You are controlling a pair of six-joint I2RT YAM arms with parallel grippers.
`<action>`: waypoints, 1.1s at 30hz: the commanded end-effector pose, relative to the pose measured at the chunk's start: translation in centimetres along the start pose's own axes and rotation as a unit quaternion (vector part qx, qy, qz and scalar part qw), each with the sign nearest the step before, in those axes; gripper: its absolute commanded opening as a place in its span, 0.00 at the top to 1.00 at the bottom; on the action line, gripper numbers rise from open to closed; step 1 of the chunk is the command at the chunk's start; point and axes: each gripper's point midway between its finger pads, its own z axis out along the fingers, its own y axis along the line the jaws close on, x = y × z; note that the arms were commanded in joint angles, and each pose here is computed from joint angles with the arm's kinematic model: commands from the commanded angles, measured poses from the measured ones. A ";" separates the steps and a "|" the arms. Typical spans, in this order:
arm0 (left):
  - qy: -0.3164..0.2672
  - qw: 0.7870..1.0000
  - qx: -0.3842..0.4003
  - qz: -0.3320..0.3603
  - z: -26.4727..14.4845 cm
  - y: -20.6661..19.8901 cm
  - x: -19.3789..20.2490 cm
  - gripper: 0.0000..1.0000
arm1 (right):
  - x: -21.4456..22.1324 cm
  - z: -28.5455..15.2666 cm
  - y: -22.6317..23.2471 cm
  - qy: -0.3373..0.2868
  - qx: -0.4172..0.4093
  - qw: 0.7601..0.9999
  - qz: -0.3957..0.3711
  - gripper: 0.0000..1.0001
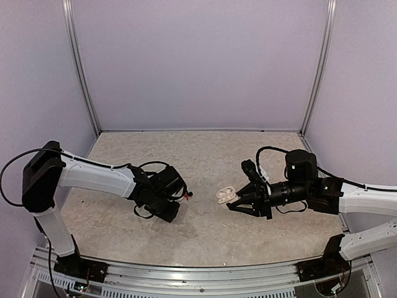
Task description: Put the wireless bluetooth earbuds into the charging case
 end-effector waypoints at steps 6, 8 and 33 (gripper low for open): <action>0.048 0.997 -0.030 0.060 1.0 0.2 0.9 0.62 | -0.6 -0.2 0.2 -0.005 0.000 1.000 -0.010 1.00; 0.051 0.996 -0.036 0.069 1.1 0.3 0.7 0.63 | -0.6 -0.2 0.2 -0.006 0.000 1.000 -0.010 1.00; 0.131 0.986 -0.021 0.098 0.7 1.6 2.3 0.61 | -0.7 -0.2 0.2 -0.006 -0.002 1.000 -0.013 1.00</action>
